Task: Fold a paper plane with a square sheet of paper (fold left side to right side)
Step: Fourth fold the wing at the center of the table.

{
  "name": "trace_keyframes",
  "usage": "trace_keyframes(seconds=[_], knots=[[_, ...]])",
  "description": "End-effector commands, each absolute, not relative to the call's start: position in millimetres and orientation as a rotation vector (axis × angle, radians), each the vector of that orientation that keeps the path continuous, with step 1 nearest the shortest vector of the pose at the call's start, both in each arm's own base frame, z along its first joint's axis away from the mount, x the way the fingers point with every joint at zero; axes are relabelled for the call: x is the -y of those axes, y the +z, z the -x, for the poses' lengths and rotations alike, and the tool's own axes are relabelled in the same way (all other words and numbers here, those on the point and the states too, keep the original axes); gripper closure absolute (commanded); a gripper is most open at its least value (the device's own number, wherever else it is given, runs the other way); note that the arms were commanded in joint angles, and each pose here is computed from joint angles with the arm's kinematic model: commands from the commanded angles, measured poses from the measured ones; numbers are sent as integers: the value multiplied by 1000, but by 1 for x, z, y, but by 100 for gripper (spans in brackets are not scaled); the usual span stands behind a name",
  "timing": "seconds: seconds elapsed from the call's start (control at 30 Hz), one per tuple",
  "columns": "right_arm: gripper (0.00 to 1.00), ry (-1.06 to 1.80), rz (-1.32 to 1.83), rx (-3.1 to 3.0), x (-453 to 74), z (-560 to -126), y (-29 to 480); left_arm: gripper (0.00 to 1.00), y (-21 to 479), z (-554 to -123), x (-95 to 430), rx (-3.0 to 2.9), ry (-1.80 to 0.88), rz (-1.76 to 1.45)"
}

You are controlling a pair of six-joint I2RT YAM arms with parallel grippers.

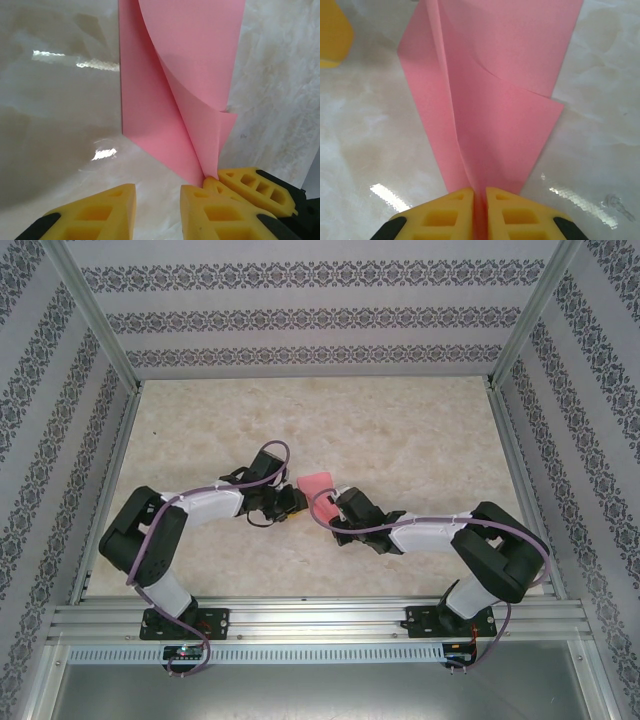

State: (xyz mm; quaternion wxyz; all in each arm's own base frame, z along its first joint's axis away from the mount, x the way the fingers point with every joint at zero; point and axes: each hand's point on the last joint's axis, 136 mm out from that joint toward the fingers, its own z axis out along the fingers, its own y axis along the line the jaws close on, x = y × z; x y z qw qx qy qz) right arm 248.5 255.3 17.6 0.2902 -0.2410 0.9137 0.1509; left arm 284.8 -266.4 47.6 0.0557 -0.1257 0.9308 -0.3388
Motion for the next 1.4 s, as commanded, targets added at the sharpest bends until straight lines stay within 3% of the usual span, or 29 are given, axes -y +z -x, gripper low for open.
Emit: trace_keyframes(seconds=[0.0, 0.9, 1.37], knots=[[87, 466, 607, -2412, -257, -251, 26, 71, 60, -299, 285, -2771, -1090, 350], [87, 609, 555, -2450, -257, -256, 23, 76, 35, -310, 314, -2823, -1092, 337], [67, 791, 495, -2413, -264, -267, 57, 76, 32, -308, 314, -2837, -1078, 328]])
